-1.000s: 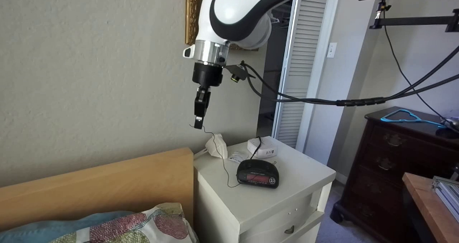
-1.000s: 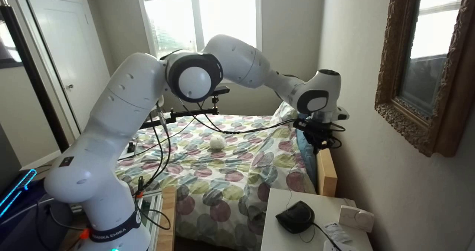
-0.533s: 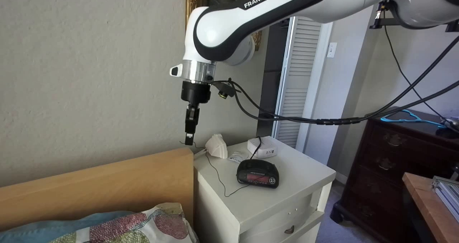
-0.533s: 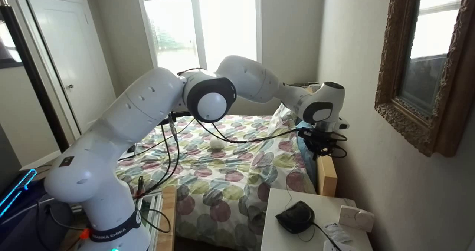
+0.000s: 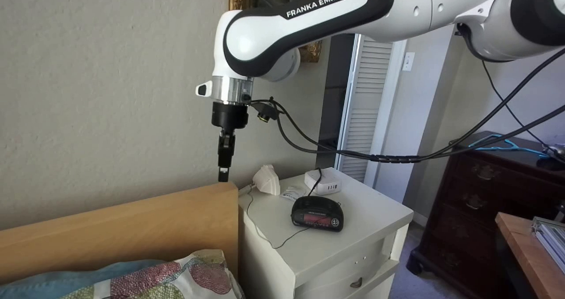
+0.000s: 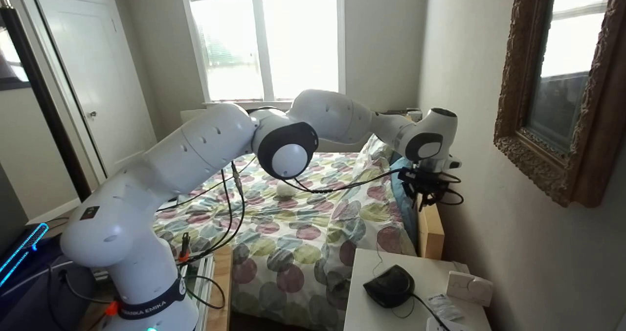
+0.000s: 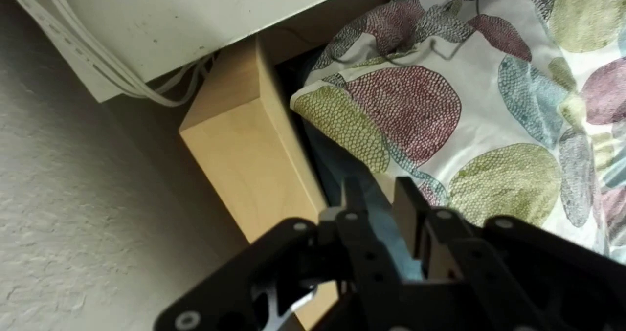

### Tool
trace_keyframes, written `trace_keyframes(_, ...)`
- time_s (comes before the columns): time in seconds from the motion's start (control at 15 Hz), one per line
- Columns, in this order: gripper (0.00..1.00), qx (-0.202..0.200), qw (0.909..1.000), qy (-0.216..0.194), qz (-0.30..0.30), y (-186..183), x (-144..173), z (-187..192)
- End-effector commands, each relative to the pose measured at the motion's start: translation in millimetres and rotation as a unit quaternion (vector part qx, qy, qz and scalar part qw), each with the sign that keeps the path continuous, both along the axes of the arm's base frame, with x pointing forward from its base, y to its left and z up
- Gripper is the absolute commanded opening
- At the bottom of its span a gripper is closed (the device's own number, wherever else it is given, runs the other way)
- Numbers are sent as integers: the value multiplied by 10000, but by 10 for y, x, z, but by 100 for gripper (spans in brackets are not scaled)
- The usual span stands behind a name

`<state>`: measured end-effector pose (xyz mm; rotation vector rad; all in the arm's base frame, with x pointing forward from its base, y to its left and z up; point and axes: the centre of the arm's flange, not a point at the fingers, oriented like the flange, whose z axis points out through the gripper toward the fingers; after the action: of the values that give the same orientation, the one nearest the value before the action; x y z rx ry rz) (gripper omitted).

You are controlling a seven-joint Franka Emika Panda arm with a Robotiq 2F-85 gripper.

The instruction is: Move the cable to the left

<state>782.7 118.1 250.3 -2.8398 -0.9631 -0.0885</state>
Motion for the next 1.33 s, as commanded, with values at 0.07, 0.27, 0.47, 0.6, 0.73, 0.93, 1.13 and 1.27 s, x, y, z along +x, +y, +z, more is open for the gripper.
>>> trace_keyframes(0.07, 62, 29, 9991, -422, -98, 38, 316, 665)
trace_keyframes(0.27, 82, -162, 9979, -311, -538, 49, 186, 1137)
trace_keyframes(0.47, 100, -435, 9920, 245, -1161, 80, -130, 1514)
trace_keyframes(0.6, 100, -542, 9854, 524, -1527, 112, -341, 1764)
trace_keyframes(0.73, 100, -666, 9769, 727, -1895, 139, -529, 2017)
trace_keyframes(0.93, 100, -702, 9674, 940, -2243, 147, -799, 2348)
trace_keyframes(1.13, 100, -609, 9639, 919, -2422, 81, -1021, 2619)
trace_keyframes(1.27, 100, -599, 9646, 786, -2445, 30, -1152, 2781)
